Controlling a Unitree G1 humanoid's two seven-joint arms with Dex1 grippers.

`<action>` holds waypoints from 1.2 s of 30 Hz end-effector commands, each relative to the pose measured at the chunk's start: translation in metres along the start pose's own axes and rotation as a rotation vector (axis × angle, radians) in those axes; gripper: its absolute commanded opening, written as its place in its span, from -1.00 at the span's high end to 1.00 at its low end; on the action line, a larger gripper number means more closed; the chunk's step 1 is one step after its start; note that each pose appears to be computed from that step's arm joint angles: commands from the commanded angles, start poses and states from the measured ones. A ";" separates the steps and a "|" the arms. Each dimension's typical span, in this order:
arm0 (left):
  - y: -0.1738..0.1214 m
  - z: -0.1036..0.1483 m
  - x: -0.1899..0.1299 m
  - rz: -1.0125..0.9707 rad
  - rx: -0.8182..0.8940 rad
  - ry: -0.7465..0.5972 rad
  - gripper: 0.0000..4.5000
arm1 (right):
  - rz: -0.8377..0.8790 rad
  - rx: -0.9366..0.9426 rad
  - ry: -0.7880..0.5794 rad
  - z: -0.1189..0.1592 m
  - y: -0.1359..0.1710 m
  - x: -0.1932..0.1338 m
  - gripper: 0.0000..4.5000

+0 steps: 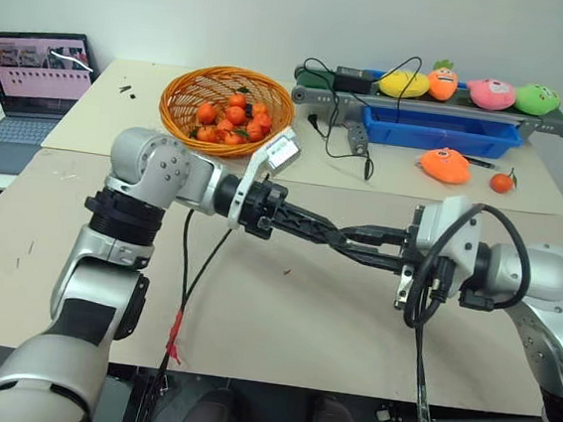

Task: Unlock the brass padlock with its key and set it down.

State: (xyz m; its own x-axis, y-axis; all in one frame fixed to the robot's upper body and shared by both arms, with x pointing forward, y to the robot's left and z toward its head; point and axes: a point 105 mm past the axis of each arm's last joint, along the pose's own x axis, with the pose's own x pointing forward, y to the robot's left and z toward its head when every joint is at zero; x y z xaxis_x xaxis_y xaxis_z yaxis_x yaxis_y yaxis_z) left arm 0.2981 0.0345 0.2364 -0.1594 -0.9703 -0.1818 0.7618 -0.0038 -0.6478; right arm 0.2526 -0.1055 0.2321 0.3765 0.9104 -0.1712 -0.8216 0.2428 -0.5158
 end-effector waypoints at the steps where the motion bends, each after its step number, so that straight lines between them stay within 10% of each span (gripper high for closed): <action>1: -0.006 0.027 -0.019 0.042 0.094 -0.094 -0.99 | -0.023 -0.046 0.005 0.002 -0.005 -0.005 0.91; 9: -0.008 0.048 -0.043 0.135 0.210 -0.172 -0.99 | -0.052 -0.045 0.050 -0.013 -0.018 -0.011 0.91; 20: 0.020 -0.013 -0.044 0.269 0.242 -0.003 -0.99 | -0.066 -0.041 0.031 -0.009 -0.025 -0.014 0.91; 36: 0.013 -0.017 -0.020 0.222 0.216 -0.039 -0.99 | -0.082 -0.039 0.039 -0.013 -0.027 -0.014 0.91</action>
State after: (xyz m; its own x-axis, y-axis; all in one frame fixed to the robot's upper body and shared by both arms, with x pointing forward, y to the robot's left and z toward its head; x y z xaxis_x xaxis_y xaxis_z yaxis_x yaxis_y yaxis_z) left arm 0.3043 0.0577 0.2094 0.0512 -0.9515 -0.3035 0.8805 0.1864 -0.4359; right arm 0.2774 -0.1281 0.2253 0.4491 0.8714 -0.1975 -0.8045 0.2982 -0.5136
